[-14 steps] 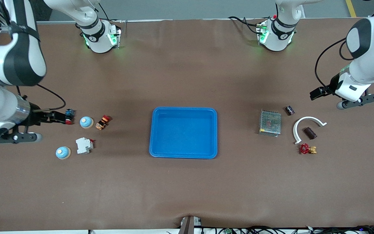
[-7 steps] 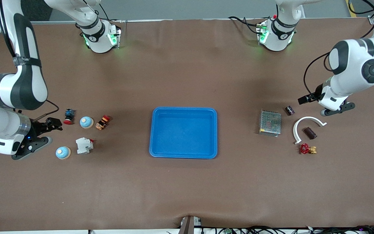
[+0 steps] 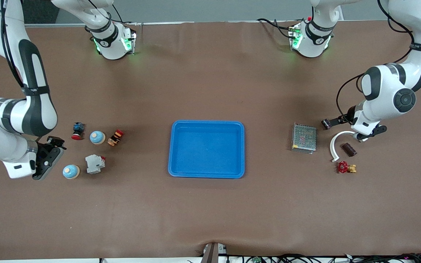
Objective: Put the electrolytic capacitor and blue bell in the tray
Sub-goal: 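Reach the left gripper to a capacitor while the right gripper reaches a bell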
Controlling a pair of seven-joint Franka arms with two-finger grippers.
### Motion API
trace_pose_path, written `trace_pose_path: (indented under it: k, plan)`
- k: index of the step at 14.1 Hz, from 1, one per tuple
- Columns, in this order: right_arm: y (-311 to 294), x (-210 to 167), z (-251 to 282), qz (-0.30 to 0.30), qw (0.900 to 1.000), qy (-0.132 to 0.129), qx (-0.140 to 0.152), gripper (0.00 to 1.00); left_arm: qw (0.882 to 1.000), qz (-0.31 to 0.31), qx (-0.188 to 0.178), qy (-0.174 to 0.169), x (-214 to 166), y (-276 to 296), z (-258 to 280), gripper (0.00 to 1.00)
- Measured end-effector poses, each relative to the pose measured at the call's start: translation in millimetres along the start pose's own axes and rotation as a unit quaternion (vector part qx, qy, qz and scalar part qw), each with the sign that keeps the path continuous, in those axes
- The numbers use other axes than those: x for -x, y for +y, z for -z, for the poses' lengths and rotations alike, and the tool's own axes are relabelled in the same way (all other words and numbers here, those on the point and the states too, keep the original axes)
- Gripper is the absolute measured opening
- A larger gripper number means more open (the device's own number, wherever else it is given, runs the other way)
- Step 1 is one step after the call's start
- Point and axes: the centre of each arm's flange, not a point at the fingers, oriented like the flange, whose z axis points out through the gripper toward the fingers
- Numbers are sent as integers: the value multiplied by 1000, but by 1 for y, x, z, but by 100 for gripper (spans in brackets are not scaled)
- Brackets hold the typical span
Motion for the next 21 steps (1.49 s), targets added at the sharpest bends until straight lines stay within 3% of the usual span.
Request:
trace_pose_path:
  k: [7,9,11,13,15,18,21]
  plan:
    - [12,2,-55,32,999,3,6,100,1000,-1,20,-22,3,27,-34,79]
    - [13,-1,-68,32,999,9,6,100,1000,-3,21,-23,3,30,-41,67]
    - [14,-3,-74,33,999,13,9,100,999,-2,22,-24,2,30,-48,61]
    - [15,-4,-78,35,999,15,14,100,999,-2,22,-25,2,30,-49,40]
    - [16,-4,-82,38,999,18,16,100,999,-2,22,-24,1,30,-48,34]
    - [19,-1,-91,47,998,26,18,100,1000,-3,23,-21,-2,31,-38,34]
    - [23,6,-104,59,997,38,16,100,999,4,21,-29,-10,43,10,34]
